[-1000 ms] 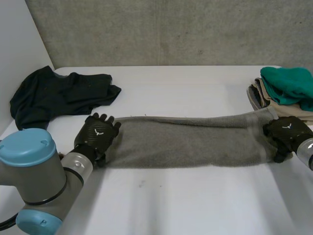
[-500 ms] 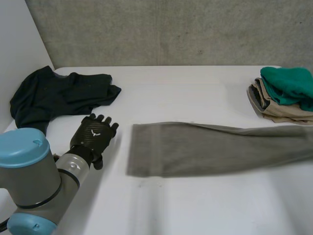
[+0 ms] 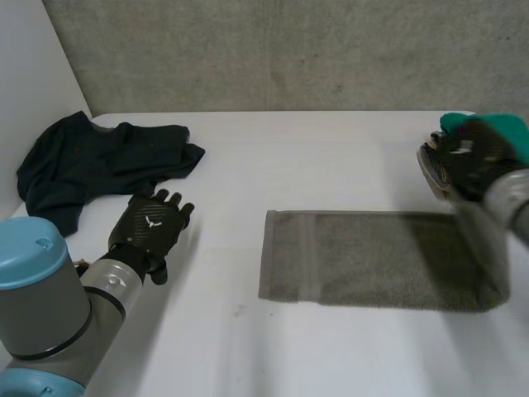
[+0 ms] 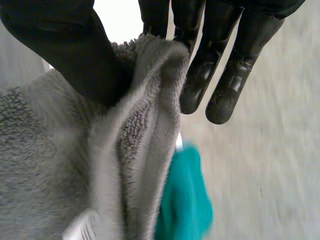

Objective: Fold the laundry.

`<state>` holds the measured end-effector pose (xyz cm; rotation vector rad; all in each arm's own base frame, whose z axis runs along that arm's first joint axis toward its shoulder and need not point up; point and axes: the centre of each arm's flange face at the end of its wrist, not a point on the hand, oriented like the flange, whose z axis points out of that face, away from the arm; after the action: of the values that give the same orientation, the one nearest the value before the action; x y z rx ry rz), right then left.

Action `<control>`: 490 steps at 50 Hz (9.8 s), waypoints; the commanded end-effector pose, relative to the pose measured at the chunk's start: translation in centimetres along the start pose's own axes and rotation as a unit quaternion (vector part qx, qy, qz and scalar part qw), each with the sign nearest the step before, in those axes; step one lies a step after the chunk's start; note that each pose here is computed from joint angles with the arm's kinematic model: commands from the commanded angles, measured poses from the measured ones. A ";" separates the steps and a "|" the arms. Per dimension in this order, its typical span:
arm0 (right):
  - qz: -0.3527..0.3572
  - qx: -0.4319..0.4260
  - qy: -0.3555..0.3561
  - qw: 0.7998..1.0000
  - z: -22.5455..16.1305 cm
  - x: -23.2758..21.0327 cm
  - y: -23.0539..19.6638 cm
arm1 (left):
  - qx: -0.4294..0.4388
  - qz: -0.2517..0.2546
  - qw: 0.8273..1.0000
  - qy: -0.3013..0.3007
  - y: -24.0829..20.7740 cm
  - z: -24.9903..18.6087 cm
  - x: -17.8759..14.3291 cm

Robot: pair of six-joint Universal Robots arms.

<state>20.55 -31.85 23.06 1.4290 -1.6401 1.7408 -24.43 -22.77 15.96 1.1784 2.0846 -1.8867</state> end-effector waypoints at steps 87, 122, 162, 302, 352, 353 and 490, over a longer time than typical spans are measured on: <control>0.274 -0.110 -0.100 0.950 -4.9 -10.0 3.5 | 0.152 -0.091 0.976 0.124 -10.8 2.8 14.0; 0.225 -0.122 -0.070 0.964 -4.6 -9.6 5.1 | 0.060 -0.057 0.996 0.035 -5.4 5.8 12.4; -0.011 0.164 -0.165 0.972 -6.4 -17.6 -9.6 | 0.053 -0.121 0.991 -0.020 -7.0 0.5 3.8; 0.234 0.132 -0.115 0.956 -1.7 -19.0 -5.1 | 0.150 -0.184 0.945 0.223 -16.3 -2.8 1.3; 0.181 0.274 0.086 0.940 11.6 1.4 -1.6 | 0.154 -0.186 0.946 0.217 -16.4 -2.8 0.8; 0.191 0.291 0.105 0.932 12.0 3.5 -1.5 | 0.153 -0.186 0.946 0.217 -16.4 -2.8 0.8; 0.246 0.084 -0.048 0.964 -3.1 -7.5 -1.0 | 0.129 -0.153 0.977 0.069 -6.3 7.5 -2.3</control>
<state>23.86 -25.40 17.48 1.3350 -2.0864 2.1510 -23.18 -40.17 19.10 0.8721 2.0534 -2.2156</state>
